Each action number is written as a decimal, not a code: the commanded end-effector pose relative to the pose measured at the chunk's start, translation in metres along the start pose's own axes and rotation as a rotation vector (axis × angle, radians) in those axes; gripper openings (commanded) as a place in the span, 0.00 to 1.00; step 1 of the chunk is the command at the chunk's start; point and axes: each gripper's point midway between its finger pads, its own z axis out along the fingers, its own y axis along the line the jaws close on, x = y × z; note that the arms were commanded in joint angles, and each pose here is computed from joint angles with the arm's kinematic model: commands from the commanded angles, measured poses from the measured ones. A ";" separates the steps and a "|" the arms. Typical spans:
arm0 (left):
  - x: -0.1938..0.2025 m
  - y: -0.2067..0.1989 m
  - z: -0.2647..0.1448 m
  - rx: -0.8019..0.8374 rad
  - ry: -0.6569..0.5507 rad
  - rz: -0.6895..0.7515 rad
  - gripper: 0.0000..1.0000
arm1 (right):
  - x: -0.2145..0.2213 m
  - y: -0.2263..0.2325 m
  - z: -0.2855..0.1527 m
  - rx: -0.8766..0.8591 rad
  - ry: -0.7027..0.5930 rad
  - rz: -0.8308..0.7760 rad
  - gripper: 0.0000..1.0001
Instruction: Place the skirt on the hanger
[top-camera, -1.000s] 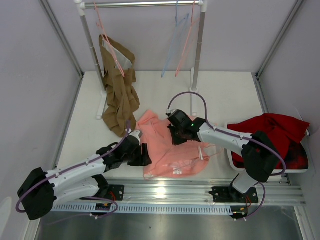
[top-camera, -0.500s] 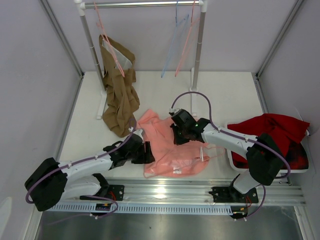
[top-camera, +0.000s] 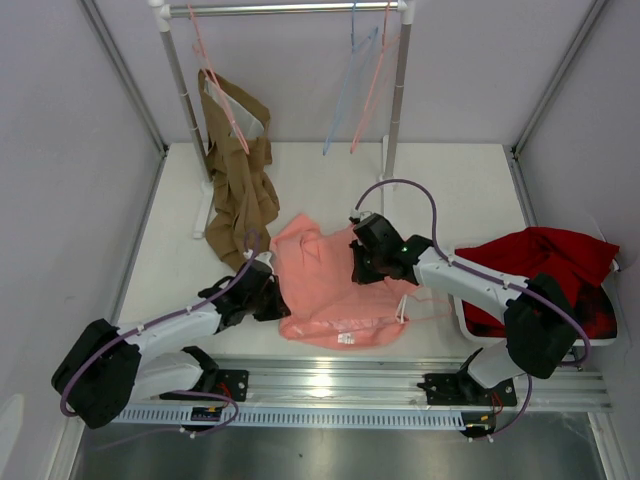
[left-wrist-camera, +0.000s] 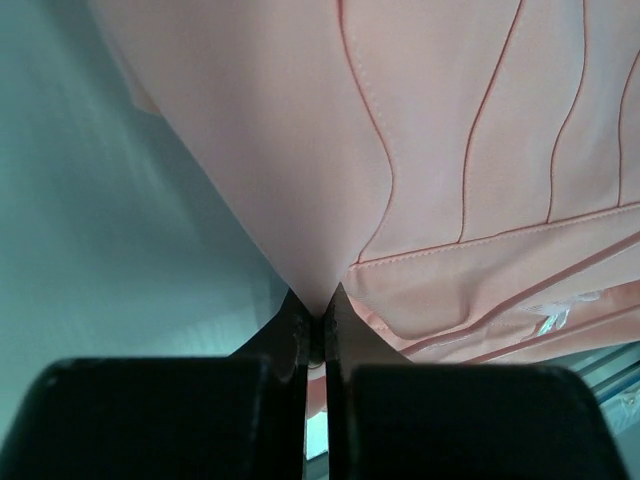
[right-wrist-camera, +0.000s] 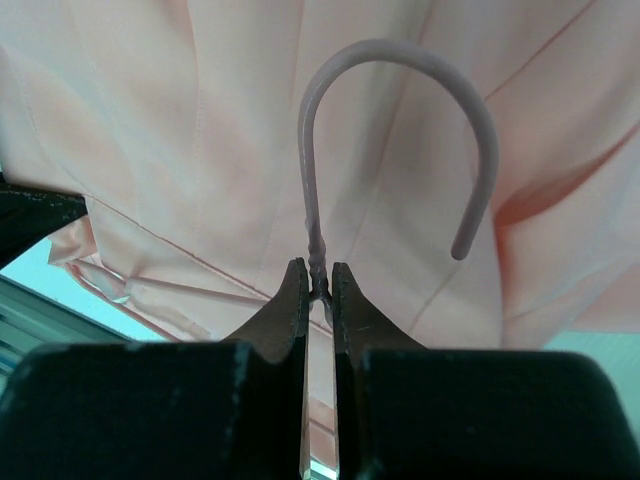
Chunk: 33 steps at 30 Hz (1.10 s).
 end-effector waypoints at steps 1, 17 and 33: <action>-0.013 0.010 -0.009 -0.030 -0.024 0.034 0.00 | -0.027 -0.014 -0.012 0.023 -0.108 0.072 0.00; -0.035 0.009 -0.020 -0.028 -0.056 0.019 0.04 | -0.048 -0.049 -0.004 0.141 -0.202 0.209 0.00; -0.048 -0.009 -0.058 -0.110 -0.118 0.138 0.52 | -0.039 -0.046 0.012 0.157 -0.186 0.227 0.00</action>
